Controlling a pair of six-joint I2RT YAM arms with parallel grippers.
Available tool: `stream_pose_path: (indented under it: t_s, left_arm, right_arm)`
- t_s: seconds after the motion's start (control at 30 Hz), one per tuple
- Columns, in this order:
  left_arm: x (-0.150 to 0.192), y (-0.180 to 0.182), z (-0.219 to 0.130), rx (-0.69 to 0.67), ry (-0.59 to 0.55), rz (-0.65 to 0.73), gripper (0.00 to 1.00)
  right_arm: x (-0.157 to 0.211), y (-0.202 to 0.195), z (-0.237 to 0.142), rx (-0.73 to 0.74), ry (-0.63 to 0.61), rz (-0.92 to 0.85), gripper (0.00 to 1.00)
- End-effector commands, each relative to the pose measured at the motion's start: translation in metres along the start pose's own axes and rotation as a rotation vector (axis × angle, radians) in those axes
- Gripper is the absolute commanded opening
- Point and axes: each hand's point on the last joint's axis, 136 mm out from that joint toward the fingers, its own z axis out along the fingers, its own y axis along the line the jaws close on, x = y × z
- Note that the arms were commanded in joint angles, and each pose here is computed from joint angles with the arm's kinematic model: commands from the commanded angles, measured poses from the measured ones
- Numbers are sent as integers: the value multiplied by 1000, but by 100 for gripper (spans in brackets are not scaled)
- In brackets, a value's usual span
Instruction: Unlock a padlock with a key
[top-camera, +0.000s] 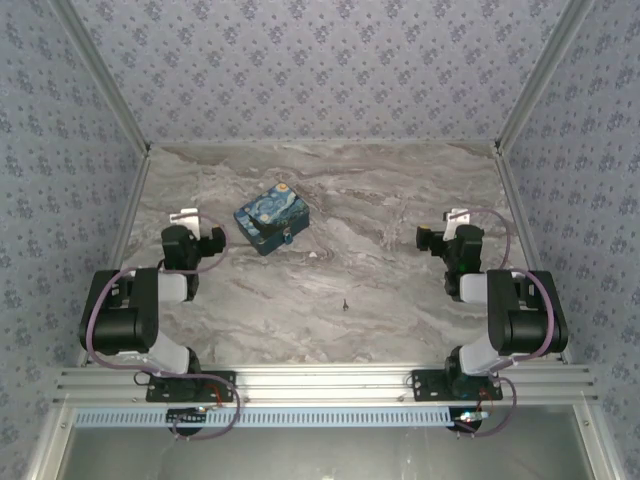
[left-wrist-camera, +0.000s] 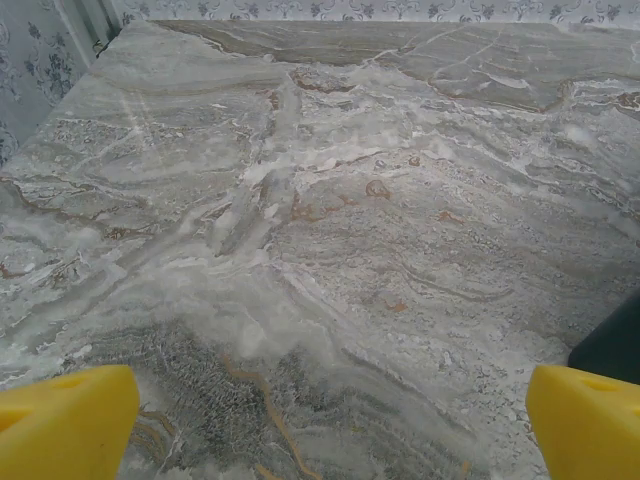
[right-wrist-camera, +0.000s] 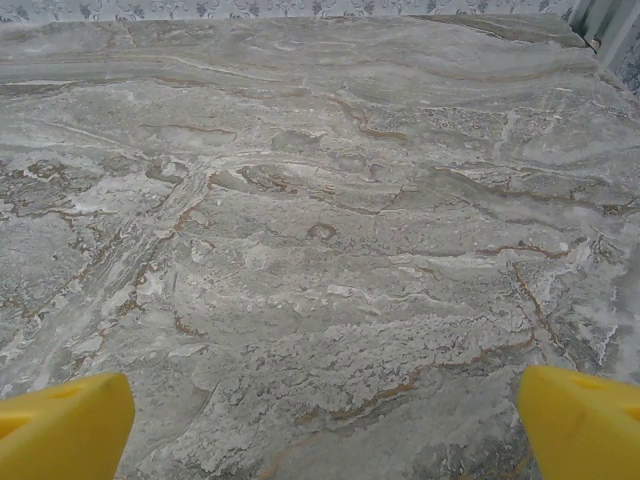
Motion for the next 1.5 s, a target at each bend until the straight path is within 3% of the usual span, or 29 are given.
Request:
stream_pose_path:
  t_s: [0.0, 1.1, 1.3, 1.47]
  left_arm:
    - [-6, -1, 1, 1, -12, -5, 99]
    - [-7, 1, 0, -7, -19, -15, 99]
    - [-48, 1, -30, -56, -60, 10, 99]
    - [-102, -25, -58, 72, -152, -159, 99]
  right_arm:
    - [-1, -3, 1, 13, -2, 1, 100]
    - [-2, -3, 1, 9, -5, 8, 100]
    - [-7, -8, 0, 40, -3, 14, 100]
    - [-29, -6, -10, 29, 52, 2, 100]
